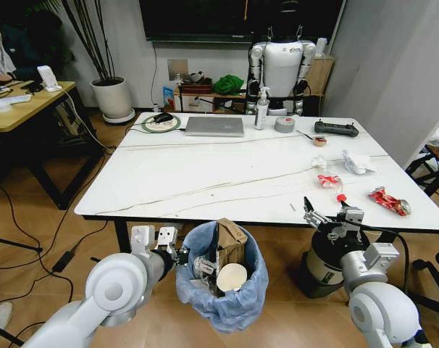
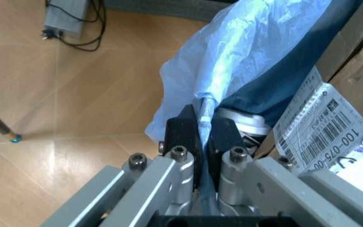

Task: Pick up the trash bin and place the trash from the table into it.

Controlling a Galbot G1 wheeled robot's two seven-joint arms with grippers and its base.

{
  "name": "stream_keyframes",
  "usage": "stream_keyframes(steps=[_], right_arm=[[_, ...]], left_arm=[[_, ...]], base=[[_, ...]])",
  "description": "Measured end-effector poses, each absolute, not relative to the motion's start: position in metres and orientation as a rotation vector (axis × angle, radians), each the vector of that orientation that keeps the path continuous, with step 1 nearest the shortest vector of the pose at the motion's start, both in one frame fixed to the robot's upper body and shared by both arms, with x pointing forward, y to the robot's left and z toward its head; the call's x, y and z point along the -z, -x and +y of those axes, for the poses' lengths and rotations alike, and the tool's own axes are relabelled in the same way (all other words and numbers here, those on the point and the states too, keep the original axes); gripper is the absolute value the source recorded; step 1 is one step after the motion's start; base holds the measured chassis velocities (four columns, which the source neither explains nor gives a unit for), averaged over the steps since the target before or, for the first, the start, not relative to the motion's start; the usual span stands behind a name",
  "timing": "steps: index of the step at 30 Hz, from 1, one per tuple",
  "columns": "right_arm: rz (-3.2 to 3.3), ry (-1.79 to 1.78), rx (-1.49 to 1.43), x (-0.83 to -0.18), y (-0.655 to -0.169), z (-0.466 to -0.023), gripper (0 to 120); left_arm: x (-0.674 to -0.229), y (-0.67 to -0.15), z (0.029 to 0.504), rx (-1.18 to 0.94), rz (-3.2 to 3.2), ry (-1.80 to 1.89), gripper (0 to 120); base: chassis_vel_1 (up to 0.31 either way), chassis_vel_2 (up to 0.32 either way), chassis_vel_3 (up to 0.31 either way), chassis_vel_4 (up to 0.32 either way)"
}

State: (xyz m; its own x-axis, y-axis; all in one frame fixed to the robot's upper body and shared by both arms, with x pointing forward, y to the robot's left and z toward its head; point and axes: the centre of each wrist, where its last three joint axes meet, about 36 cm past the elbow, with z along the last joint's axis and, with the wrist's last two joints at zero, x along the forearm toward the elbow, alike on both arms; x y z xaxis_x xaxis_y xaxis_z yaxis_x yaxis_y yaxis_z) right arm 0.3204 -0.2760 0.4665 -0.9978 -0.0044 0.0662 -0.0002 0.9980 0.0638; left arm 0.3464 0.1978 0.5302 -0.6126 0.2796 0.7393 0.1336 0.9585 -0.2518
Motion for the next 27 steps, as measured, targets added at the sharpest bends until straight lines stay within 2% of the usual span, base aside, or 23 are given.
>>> stream_keyframes(steps=[27], right_arm=[[-3.075, -0.010, 0.092, -0.469, -0.326, -0.286, 100]], left_arm=[[-0.530, -0.342, 0.197, -0.210, -2.231, 0.295, 0]], base=[[-0.106, -0.111, 0.108, 0.108]])
